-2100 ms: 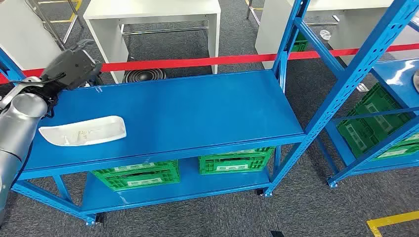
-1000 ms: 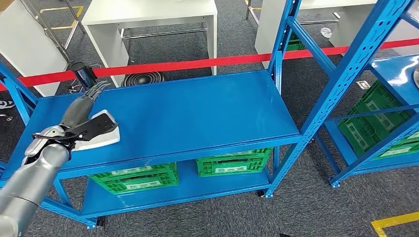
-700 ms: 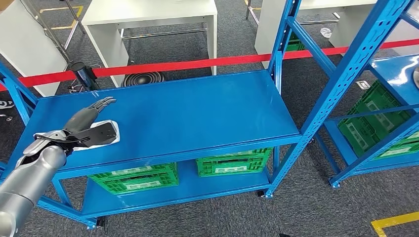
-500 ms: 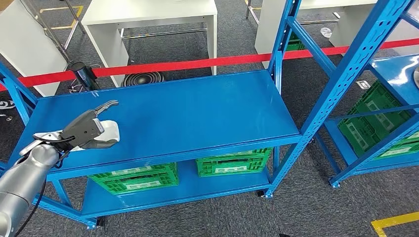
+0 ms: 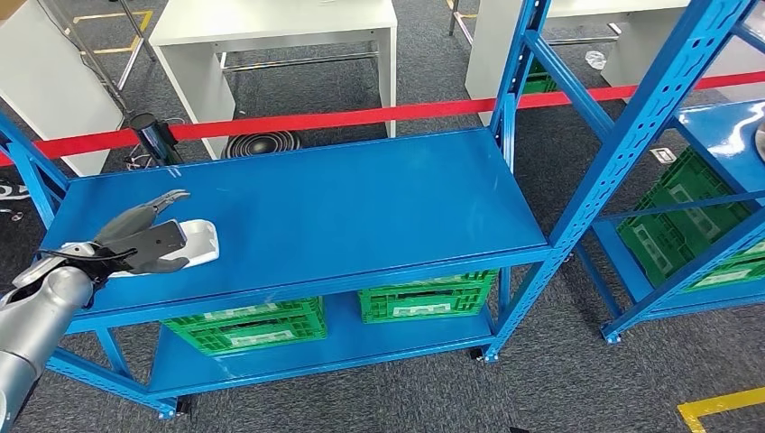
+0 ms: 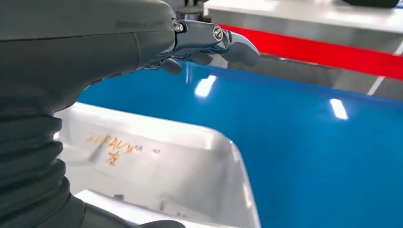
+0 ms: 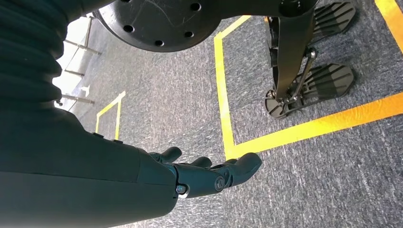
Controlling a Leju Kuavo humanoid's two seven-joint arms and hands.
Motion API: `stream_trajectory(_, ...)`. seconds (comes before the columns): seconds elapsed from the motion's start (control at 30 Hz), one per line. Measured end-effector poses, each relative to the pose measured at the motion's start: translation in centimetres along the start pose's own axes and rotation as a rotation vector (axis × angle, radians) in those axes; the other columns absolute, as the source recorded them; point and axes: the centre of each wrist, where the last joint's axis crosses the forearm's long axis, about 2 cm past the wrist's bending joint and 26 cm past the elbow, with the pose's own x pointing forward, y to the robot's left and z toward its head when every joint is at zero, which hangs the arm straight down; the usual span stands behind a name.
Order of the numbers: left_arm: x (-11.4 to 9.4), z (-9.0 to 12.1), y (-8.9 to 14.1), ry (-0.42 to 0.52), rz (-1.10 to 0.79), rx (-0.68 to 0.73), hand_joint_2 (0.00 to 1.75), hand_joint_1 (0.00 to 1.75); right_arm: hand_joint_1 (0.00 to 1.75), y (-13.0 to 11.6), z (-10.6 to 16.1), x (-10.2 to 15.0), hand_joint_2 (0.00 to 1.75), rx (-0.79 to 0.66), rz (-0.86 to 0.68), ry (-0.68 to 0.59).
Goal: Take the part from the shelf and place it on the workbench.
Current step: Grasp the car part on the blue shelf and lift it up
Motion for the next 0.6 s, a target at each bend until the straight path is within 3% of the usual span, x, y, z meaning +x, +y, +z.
stream_trajectory(0.6,-0.94,0.54,-1.02,0.053,-0.005,-0.106,1.75,0.0,0.0,-0.03,0.0,-0.03,1.75,-0.002,-0.007,0.001)
